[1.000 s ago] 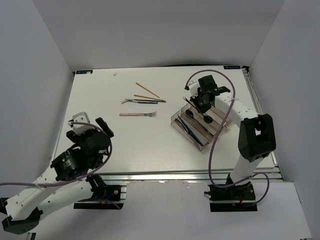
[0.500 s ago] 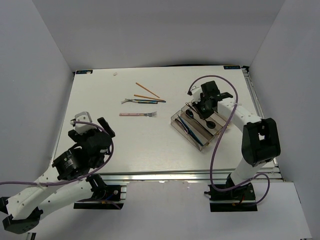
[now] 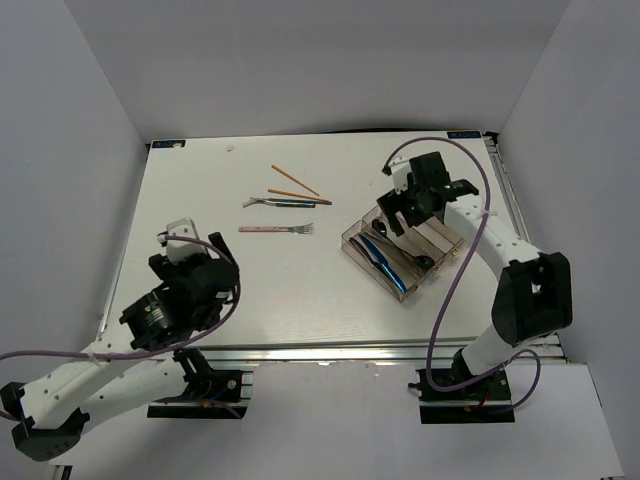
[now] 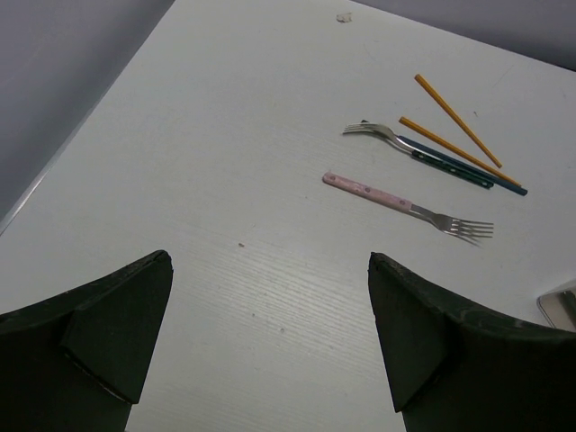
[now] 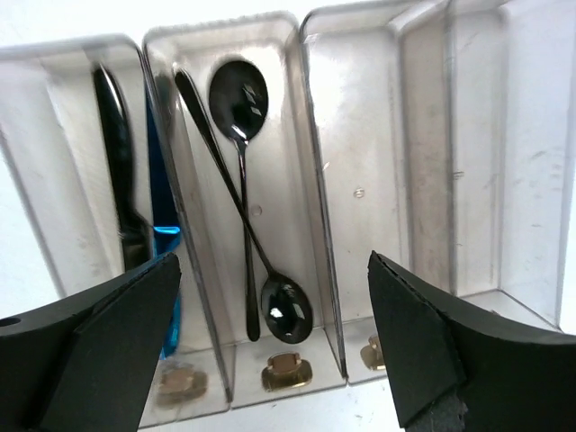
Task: Sort the eating utensils into containers
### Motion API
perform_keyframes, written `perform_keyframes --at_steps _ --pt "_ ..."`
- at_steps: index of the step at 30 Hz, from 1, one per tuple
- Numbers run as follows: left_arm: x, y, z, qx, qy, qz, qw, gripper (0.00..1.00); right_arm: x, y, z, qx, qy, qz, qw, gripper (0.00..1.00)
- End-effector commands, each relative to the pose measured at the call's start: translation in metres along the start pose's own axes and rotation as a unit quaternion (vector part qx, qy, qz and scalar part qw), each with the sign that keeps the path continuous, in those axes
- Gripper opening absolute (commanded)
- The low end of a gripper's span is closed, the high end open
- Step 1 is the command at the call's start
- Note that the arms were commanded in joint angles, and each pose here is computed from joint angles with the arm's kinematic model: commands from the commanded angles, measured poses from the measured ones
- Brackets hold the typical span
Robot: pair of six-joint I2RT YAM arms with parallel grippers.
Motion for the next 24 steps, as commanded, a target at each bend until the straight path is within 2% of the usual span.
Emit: perform_keyframes --at_steps 1,3,6,8,9,10,11,13,15,17,18,21,24 --pt "0.004 0.003 -0.017 -0.007 0.0 0.01 1.0 0.98 -0.046 -0.039 -0.008 0.055 0.03 -0.09 0.994 0.89" --pt "0.009 0.011 -0.034 0.0 0.001 0.029 1.0 0.98 -0.063 -0.048 -0.005 0.102 0.053 -0.123 0.986 0.89" --pt "0.018 0.012 -0.058 -0.013 -0.012 0.061 0.998 0.98 -0.083 -0.055 0.002 0.122 0.07 -0.167 0.976 0.89" --pt "0.045 0.013 -0.078 -0.01 -0.048 0.099 0.994 0.98 -0.089 -0.048 0.009 0.134 0.061 -0.19 0.971 0.89" --pt "0.056 0.016 -0.089 -0.027 -0.033 0.145 0.989 0.98 -0.089 -0.053 0.008 0.137 0.061 -0.226 0.962 0.89" --pt "0.082 0.024 -0.09 -0.028 -0.064 0.172 0.983 0.98 -0.088 -0.052 0.013 0.186 0.054 -0.243 0.951 0.89" --pt "0.093 0.02 -0.096 -0.05 -0.065 0.188 0.979 0.98 -0.09 -0.049 0.016 0.201 0.048 -0.255 0.945 0.89" --pt "0.116 0.021 -0.105 -0.092 -0.071 0.228 0.967 0.96 -0.081 -0.037 0.023 0.208 0.031 -0.248 0.946 0.89" --pt "0.139 0.022 -0.135 -0.095 -0.038 0.26 0.96 0.95 -0.078 -0.031 0.031 0.212 -0.002 -0.248 0.945 0.89" --pt "0.166 0.021 -0.164 -0.037 -0.014 0.27 0.962 0.92 -0.078 -0.028 0.038 0.209 -0.035 -0.247 0.946 0.89" --pt "0.174 0.024 -0.167 -0.008 -0.022 0.287 0.958 0.92 -0.078 -0.027 0.042 0.212 -0.052 -0.243 0.945 0.89" --pt "0.209 0.026 -0.17 0.01 -0.095 0.315 0.944 0.92 -0.081 -0.022 0.048 0.23 -0.07 -0.222 0.945 0.89" --pt "0.228 0.025 -0.164 -0.044 -0.16 0.31 0.936 0.9 -0.085 -0.015 0.051 0.236 -0.07 -0.217 0.945 0.89"
Point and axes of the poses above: each gripper's point midway between its finger pads, its own x axis out along the fingers, its own z axis along the line the jaws close on, y = z × x, the point moved 9 cm from there along -x, back along the fingers, and after that the axes turned 2 degrees about -x, right-handed, at the moved point
